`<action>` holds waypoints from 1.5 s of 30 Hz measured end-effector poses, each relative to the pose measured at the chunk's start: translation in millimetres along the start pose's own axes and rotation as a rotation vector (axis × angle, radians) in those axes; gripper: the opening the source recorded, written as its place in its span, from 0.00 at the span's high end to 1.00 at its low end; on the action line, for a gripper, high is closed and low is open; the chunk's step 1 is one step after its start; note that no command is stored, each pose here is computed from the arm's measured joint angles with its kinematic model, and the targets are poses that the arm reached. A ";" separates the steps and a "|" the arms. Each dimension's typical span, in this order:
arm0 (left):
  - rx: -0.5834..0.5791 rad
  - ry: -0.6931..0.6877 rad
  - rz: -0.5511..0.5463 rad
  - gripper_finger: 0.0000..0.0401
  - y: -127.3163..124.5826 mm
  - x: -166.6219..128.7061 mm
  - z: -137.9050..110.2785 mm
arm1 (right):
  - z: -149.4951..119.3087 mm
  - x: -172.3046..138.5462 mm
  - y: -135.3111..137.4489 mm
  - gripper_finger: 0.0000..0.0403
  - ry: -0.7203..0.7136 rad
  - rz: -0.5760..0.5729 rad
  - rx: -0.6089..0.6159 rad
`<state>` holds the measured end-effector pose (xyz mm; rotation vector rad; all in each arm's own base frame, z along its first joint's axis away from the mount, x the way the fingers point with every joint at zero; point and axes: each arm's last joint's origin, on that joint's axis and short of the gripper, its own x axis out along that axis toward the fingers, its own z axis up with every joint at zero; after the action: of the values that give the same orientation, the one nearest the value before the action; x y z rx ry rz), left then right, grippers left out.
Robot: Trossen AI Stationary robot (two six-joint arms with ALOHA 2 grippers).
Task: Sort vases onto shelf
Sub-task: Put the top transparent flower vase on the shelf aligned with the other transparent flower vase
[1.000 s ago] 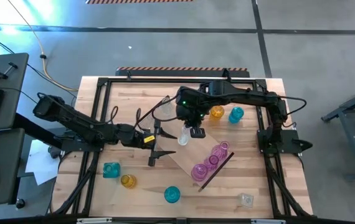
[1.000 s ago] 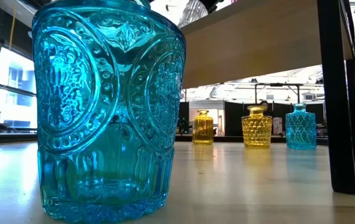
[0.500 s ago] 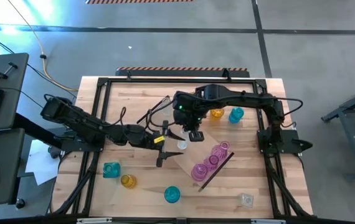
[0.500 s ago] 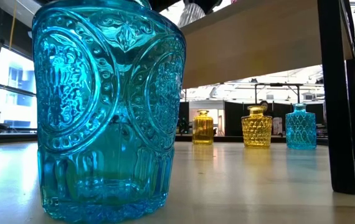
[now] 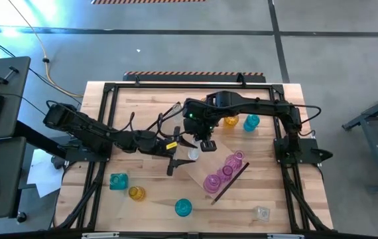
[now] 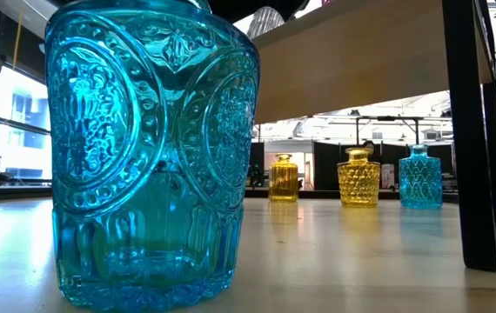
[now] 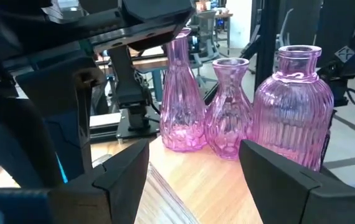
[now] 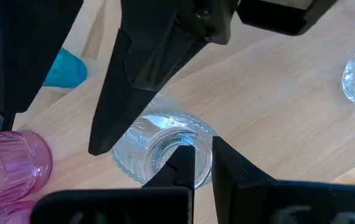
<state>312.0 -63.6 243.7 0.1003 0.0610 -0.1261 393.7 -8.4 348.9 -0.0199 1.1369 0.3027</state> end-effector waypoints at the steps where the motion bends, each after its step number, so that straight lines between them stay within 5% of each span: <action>1: -0.004 0.000 -0.007 0.40 -0.2 0.0 0.0 | 0.0 0.0 0.0 1.00 0.000 0.000 0.000; 26: -0.034 0.037 -0.054 0.40 -1.9 -0.1 -3.0 | 0.2 0.3 0.4 0.99 -0.001 0.002 -0.002; 37: -0.052 0.084 -0.079 0.40 -3.4 -0.1 -10.0 | -0.3 0.0 0.4 0.84 0.002 0.002 0.030; 45: -0.053 0.067 -0.084 0.40 -3.5 -0.1 -8.0 | 0.6 0.3 0.9 0.81 -0.005 0.001 0.027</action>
<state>311.0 -66.2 235.4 0.0491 0.1350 -0.2046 394.1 -7.4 349.0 0.0054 1.1355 0.2876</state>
